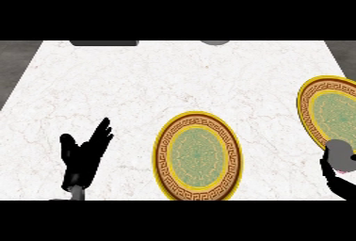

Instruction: Pick the cupcake from the plate and place it in the plate

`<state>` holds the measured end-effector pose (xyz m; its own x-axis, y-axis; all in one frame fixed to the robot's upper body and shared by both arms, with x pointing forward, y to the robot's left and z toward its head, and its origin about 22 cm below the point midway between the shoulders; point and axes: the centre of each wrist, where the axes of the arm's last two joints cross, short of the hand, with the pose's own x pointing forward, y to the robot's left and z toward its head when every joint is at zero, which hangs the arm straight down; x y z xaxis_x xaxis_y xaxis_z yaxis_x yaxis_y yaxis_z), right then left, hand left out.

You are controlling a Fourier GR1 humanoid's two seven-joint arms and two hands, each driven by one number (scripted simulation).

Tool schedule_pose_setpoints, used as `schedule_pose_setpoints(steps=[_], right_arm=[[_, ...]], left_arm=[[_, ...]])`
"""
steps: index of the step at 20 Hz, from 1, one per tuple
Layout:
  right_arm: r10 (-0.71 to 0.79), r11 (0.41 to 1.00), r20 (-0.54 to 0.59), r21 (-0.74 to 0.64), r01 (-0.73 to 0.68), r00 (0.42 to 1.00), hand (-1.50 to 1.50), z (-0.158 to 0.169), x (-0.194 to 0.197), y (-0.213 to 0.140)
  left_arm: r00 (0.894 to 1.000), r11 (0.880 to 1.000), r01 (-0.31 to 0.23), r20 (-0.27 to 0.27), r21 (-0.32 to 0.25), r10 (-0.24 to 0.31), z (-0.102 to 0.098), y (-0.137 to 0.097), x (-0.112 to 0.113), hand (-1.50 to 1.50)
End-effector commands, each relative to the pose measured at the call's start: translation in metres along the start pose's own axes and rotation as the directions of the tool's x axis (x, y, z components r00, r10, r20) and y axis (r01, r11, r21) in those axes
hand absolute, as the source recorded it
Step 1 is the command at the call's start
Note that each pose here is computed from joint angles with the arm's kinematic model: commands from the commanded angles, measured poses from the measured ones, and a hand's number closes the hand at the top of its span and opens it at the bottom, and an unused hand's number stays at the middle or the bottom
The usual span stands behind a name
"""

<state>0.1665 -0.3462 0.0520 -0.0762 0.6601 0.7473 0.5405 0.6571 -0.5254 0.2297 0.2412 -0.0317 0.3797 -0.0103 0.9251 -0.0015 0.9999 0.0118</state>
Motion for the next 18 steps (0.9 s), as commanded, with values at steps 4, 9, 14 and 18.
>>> schedule_pose_setpoints(steps=[4, 9, 14, 18], right_arm=[[0.022, 0.987, -0.033, -0.159, -0.026, 0.999, 1.50, -0.066, -0.075, -0.033], [0.023, 0.986, -0.021, -0.166, -0.026, 1.000, 1.50, -0.112, -0.103, -0.040], [0.009, 0.986, -0.042, -0.165, -0.016, 0.999, 1.50, -0.147, -0.120, -0.030], [0.110, 0.989, -0.220, -0.070, -0.129, 0.969, 1.50, -0.145, -0.134, -0.032]], left_arm=[[1.000, 1.000, -0.012, 0.005, -0.012, 0.012, -0.007, -0.007, -0.002, 0.00], [1.000, 1.000, 0.017, 0.017, -0.012, -0.017, -0.002, -0.015, 0.000, 0.00], [1.000, 0.999, 0.007, 0.021, -0.036, -0.006, -0.021, -0.007, 0.011, 0.00], [0.999, 0.999, 0.014, 0.033, -0.043, -0.012, -0.019, -0.004, 0.007, 0.00]])
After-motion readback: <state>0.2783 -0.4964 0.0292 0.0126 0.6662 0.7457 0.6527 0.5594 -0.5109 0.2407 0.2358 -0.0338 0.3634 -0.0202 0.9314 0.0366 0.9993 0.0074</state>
